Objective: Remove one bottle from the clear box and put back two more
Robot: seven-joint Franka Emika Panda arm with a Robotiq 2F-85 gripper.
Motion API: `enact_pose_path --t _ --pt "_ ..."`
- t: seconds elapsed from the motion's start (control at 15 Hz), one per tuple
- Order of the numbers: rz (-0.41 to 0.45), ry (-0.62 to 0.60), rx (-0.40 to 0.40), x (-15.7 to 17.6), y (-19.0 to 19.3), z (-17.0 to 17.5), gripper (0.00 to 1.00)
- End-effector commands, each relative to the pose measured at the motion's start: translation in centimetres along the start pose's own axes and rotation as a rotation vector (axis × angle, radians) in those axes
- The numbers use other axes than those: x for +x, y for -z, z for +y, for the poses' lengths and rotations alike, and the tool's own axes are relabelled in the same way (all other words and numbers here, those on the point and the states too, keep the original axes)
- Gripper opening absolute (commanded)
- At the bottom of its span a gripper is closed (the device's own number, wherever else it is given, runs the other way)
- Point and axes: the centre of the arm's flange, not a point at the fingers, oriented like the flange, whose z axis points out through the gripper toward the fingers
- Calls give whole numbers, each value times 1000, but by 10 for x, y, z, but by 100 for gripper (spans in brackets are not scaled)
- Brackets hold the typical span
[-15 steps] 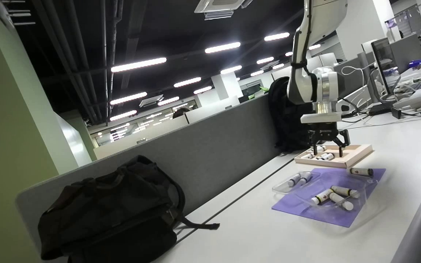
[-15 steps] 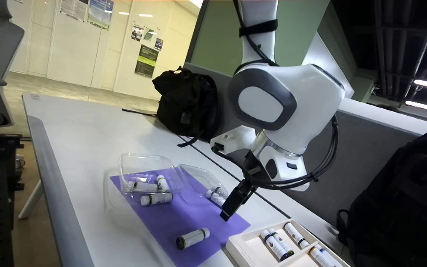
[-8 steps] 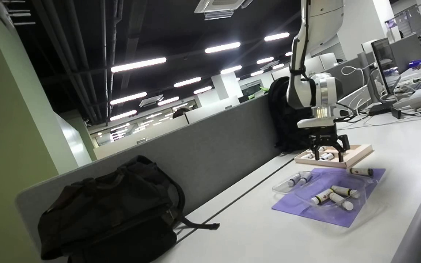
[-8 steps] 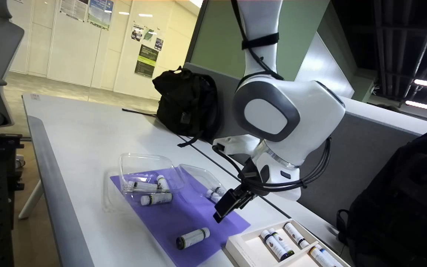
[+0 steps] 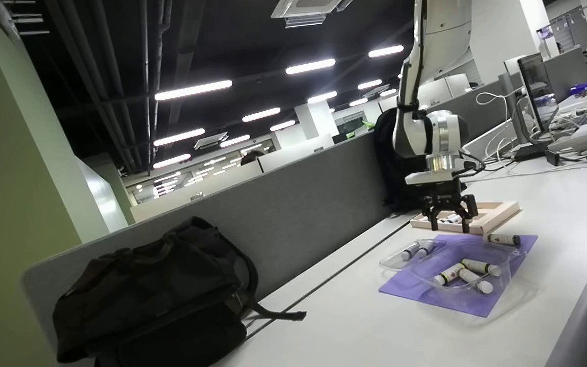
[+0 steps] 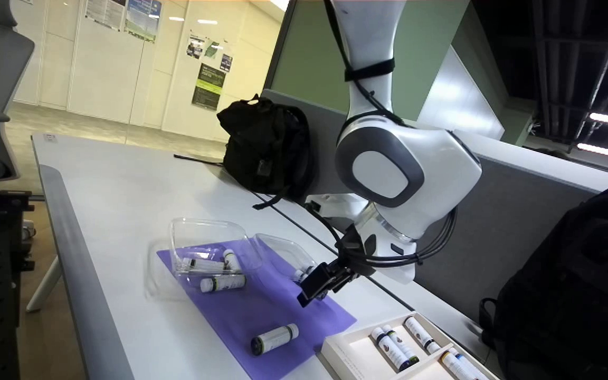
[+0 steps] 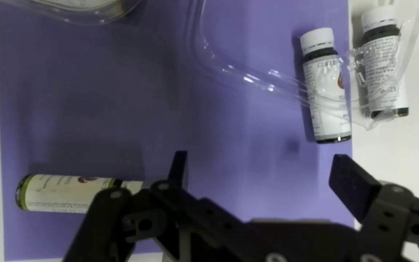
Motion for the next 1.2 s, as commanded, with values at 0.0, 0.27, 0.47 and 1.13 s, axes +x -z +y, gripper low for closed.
enact_pose_path --t 0.0,0.27,0.47,1.13 --pt "-36 -34 -40 -6 -8 -17 100" --pt "-64 -37 -79 -12 -15 -18 100" --pt "-68 -30 -108 -13 -16 -18 100" --pt "-17 -18 -135 -4 -12 -13 100"
